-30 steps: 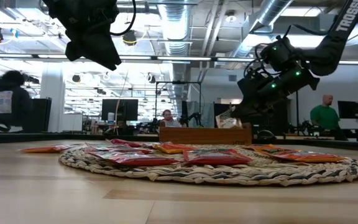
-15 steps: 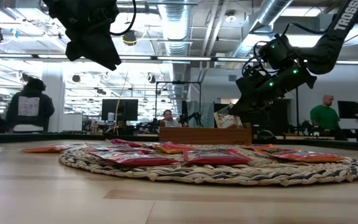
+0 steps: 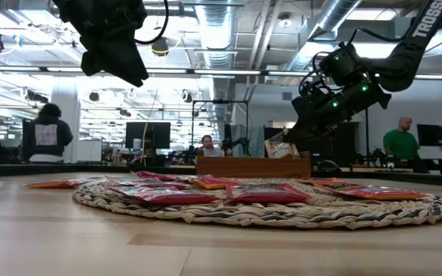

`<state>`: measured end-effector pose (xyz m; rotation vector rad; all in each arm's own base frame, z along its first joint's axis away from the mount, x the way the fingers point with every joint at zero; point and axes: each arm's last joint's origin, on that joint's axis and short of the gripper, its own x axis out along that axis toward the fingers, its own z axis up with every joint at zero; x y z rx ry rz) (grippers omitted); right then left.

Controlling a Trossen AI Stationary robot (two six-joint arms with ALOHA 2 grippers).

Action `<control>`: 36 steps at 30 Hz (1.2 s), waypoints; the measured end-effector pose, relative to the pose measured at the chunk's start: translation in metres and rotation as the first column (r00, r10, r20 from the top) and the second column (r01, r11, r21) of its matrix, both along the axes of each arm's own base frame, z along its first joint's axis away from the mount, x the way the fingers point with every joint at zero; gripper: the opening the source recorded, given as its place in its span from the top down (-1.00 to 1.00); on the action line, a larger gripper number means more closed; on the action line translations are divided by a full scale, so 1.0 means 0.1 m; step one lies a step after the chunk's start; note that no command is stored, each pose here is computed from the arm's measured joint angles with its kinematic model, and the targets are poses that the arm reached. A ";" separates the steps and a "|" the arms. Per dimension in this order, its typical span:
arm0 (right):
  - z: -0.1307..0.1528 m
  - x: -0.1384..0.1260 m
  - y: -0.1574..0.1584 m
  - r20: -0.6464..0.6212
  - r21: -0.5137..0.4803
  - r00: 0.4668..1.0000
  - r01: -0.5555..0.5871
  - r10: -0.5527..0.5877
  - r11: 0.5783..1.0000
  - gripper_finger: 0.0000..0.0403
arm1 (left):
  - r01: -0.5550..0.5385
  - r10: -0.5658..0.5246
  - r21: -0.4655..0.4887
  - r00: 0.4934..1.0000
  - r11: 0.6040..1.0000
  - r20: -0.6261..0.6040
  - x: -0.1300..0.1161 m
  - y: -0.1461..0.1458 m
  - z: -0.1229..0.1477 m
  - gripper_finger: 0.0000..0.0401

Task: Pick & Place Tea
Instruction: Put the brown tea bag into the right slot of the wooden organizer

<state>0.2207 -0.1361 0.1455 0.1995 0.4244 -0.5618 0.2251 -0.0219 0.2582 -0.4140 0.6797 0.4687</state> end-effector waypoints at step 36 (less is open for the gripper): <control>-0.03 -0.04 -0.03 -0.027 0.027 0.999 0.024 -0.023 0.999 0.52 | 0.031 -0.031 0.005 0.999 1.000 -0.010 0.00 -0.01 0.00 0.42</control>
